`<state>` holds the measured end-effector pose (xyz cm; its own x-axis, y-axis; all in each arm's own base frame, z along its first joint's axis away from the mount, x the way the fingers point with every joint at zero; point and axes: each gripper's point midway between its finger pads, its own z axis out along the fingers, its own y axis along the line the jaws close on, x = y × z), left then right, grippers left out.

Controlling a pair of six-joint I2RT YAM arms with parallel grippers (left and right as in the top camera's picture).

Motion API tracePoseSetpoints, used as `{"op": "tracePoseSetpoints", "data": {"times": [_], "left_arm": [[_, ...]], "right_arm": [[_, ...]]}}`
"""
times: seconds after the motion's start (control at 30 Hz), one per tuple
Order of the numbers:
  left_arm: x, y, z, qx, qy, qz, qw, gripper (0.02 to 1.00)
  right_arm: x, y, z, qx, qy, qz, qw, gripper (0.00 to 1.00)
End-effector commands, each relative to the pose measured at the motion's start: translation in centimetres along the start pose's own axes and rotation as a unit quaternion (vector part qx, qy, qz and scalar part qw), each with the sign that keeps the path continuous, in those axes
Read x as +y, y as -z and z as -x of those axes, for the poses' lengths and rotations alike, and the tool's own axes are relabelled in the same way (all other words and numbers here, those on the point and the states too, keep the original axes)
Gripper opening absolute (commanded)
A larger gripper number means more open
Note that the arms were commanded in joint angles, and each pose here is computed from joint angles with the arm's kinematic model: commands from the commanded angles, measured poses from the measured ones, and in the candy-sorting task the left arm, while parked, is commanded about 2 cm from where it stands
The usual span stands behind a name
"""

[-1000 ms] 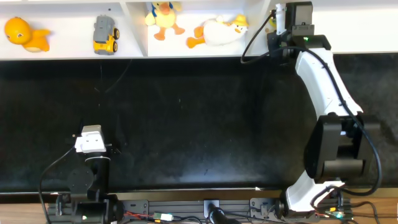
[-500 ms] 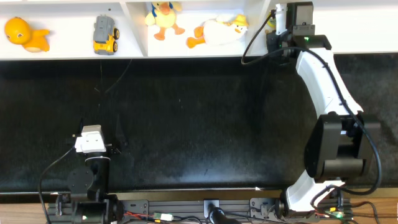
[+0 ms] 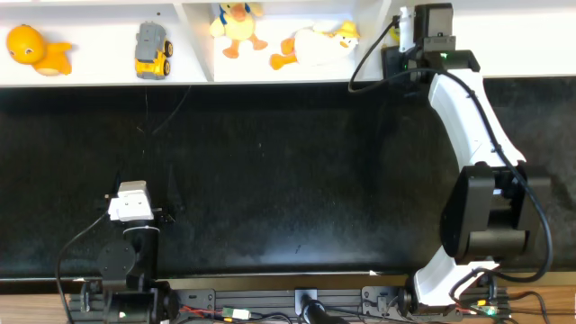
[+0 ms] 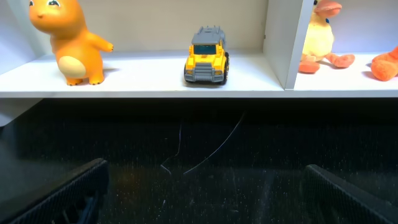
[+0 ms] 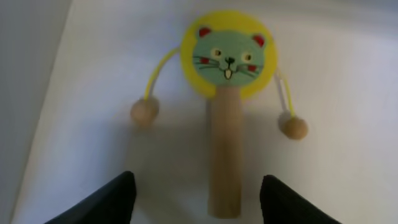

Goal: Store Toys

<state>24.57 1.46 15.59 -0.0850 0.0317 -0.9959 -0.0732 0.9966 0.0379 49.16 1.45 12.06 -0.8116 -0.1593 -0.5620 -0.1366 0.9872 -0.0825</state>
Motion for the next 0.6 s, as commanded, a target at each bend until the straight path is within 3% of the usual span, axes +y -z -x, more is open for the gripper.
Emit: {"op": "tracePoseSetpoints", "data": {"times": [0.03, 0.33, 0.37, 0.47, 0.6], "left_arm": [[-0.1, 0.0, 0.1, -0.003, -0.007, -0.002, 1.0, 0.998], [-0.1, 0.0, 0.1, -0.003, -0.008, -0.002, 1.0, 0.998], [-0.1, 0.0, 0.1, -0.003, -0.008, -0.002, 1.0, 0.998], [-0.1, 0.0, 0.1, -0.003, -0.008, -0.002, 1.0, 0.998], [-0.1, 0.0, 0.1, -0.003, -0.008, -0.002, 1.0, 0.998]], "right_arm": [[-0.1, 3.2, 0.9, -0.007, -0.006, -0.001, 1.0, 0.713], [-1.1, 8.8, -2.1, 0.018, 0.01, -0.036, 0.999, 0.774], [-1.2, 9.4, -2.8, 0.017, 0.011, -0.04, 0.999, 0.798], [-1.1, 11.5, -6.0, 0.019, 0.011, -0.05, 0.998, 0.996], [-1.6, 13.7, -9.8, 0.021, 0.004, -0.071, 0.997, 0.998]]}}
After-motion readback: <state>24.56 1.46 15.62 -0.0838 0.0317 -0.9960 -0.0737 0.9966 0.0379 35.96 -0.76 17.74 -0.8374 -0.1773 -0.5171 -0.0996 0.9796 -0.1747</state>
